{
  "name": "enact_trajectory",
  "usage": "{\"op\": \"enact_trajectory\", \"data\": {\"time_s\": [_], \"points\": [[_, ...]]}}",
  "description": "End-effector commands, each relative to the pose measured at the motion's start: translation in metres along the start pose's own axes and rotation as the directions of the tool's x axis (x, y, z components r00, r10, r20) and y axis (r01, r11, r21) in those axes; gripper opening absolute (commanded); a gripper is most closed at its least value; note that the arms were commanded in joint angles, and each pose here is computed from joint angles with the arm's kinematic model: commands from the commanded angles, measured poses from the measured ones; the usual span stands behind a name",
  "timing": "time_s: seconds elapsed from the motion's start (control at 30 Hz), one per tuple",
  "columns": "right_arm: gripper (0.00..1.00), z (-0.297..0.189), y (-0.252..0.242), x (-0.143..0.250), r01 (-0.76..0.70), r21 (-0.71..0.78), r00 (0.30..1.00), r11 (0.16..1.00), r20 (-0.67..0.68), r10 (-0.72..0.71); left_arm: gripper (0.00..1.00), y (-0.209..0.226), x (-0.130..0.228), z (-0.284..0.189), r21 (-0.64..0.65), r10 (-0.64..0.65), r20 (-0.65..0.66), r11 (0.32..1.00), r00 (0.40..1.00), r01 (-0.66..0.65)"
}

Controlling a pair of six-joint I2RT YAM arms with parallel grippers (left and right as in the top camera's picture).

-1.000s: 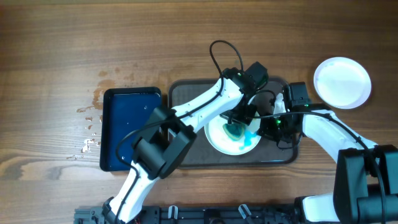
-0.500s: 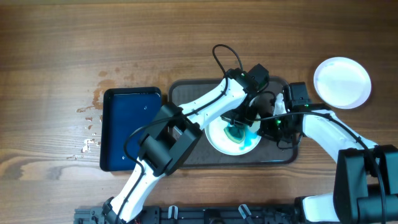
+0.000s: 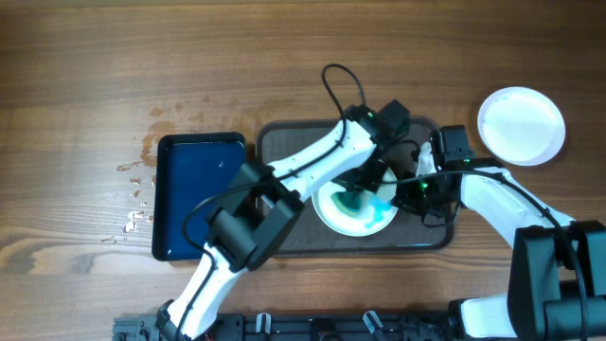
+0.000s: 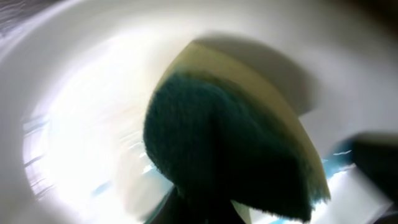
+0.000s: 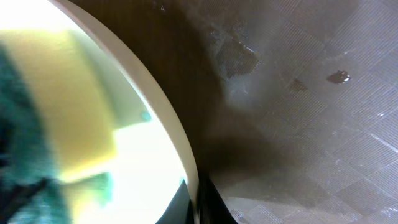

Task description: Clean dirty plates on tray and stack at the side

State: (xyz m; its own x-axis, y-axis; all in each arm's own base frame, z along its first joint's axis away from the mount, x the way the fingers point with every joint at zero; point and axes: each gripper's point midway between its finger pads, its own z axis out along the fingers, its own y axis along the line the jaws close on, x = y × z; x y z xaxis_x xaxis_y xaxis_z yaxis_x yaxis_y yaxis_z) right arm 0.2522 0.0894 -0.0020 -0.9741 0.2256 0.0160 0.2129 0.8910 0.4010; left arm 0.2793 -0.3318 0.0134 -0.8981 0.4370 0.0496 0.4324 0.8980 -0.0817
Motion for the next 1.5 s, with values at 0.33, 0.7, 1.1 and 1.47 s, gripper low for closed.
{"op": "enact_trajectory", "data": {"time_s": [0.33, 0.7, 1.1, 1.47], "points": [[0.04, -0.002, 0.022, -0.023, 0.056, -0.089, 0.996, 0.994, 0.072, -0.05, 0.04, 0.177, -0.01, -0.103, -0.057, -0.456, 0.164, 0.881, 0.875, 0.47], [0.04, -0.097, 0.028, -0.098, 0.073, 0.161, 0.919, 0.984, 0.373, -0.129, 0.04, 0.244, 0.026, -0.127, 0.011, -0.647, 0.09, 0.761, 0.757, 0.649], [0.05, -0.165, -0.022, -0.064, -0.148, 0.493, 0.95, 0.857, 0.313, -0.016, 0.04, 0.245, 0.021, -0.128, 0.02, -0.645, 0.107, 0.762, 0.756, 0.647], [0.04, -0.177, -0.046, -0.041, -0.229, 0.596, 0.954, 0.77, 0.293, 0.057, 0.04, 0.239, 0.019, -0.128, 0.049, -0.618, 0.095, 0.786, 0.781, 0.616]]}}
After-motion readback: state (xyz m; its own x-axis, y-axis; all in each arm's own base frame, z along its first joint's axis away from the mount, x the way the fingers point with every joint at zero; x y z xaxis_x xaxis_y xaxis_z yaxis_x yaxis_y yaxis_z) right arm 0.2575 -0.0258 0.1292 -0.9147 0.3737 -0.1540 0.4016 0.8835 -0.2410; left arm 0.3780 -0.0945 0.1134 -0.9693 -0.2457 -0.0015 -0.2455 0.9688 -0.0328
